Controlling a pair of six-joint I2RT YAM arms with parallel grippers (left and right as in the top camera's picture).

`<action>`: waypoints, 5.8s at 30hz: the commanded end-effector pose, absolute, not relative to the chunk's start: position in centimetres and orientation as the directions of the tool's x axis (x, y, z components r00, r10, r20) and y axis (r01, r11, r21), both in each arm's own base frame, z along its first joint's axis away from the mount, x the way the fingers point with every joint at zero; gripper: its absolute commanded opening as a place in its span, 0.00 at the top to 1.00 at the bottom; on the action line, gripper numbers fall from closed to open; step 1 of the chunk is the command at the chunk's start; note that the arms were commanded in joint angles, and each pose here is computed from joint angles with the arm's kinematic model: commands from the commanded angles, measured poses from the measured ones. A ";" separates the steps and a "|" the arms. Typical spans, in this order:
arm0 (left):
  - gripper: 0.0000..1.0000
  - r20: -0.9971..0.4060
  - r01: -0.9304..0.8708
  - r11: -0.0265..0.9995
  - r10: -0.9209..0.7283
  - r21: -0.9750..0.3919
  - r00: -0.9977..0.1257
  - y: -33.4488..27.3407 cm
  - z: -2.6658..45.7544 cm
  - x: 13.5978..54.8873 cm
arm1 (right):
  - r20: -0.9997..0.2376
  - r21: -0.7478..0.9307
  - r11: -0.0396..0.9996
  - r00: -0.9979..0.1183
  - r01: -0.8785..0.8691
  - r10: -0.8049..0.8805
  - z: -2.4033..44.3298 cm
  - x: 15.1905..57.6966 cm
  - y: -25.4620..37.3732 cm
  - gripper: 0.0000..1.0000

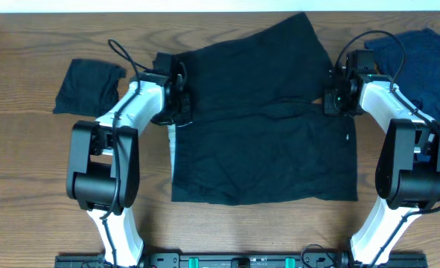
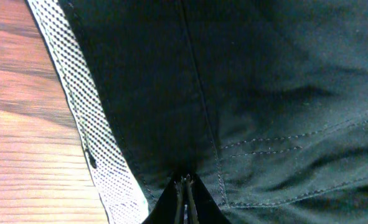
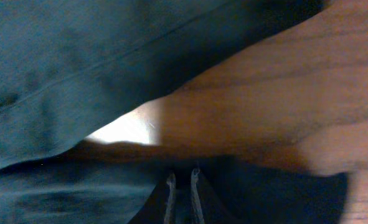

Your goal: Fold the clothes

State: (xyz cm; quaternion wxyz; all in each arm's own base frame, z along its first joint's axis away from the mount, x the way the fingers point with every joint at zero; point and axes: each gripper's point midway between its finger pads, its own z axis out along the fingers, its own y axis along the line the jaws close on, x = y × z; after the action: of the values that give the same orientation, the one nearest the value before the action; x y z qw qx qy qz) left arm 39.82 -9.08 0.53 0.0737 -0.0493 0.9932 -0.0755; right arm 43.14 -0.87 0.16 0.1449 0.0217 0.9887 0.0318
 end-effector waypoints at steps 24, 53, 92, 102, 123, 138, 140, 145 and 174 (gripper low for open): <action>0.94 -0.322 -0.120 0.956 -0.206 -0.267 -0.924 -7.9 13.1 39.9 | -0.550 0.111 0.984 -0.833 -0.137 -0.054 0.4 50.6 1.9 0.99; 0.94 -0.231 -0.227 0.972 -0.235 -0.060 -0.944 -4.2 11.4 36.3 | -0.545 0.026 0.999 -0.837 0.038 0.047 6.4 48.6 -1.0 0.99; 0.94 -0.277 -0.300 0.945 -0.325 -0.130 -0.904 -5.3 14.6 32.1 | 0.265 -0.086 0.829 -0.790 0.552 0.553 6.8 17.0 3.3 0.16; 0.94 -0.247 -0.280 0.954 -0.297 -0.104 -0.922 -5.3 13.0 32.6 | 0.163 -0.001 0.782 -0.772 0.623 0.615 3.6 16.3 3.1 0.21; 0.94 -0.249 -0.297 0.949 -0.314 -0.106 -0.916 -4.8 13.0 32.7 | -0.003 0.077 0.739 -0.741 0.669 0.671 0.3 19.0 -0.7 0.42; 0.94 -0.248 -0.300 0.948 -0.318 -0.108 -0.915 -4.8 13.0 32.7 | -0.011 0.083 0.752 -0.753 0.654 0.657 0.2 19.1 -0.7 0.34; 0.94 -0.247 -0.310 0.944 -0.328 -0.110 -0.912 -4.8 13.0 32.7 | -0.009 0.081 0.757 -0.758 0.649 0.652 0.1 19.0 -0.7 0.33; 0.94 -0.247 -0.320 0.940 -0.339 -0.114 -0.908 -4.8 13.0 32.8 | 0.002 0.072 0.756 -0.759 0.650 0.652 0.1 18.7 -0.7 0.31; 0.93 -0.279 -0.347 0.926 -0.376 -0.149 -0.883 -5.1 13.3 33.9 | 0.031 0.051 0.759 -0.761 0.649 0.648 -1.5 16.8 -0.5 0.50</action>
State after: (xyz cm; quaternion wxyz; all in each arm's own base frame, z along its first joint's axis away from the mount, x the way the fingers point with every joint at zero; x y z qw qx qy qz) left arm 34.03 -5.28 13.50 0.1560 -0.1779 0.9703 -0.0500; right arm 17.99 -0.53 -0.59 0.0119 0.3383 0.9405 0.0312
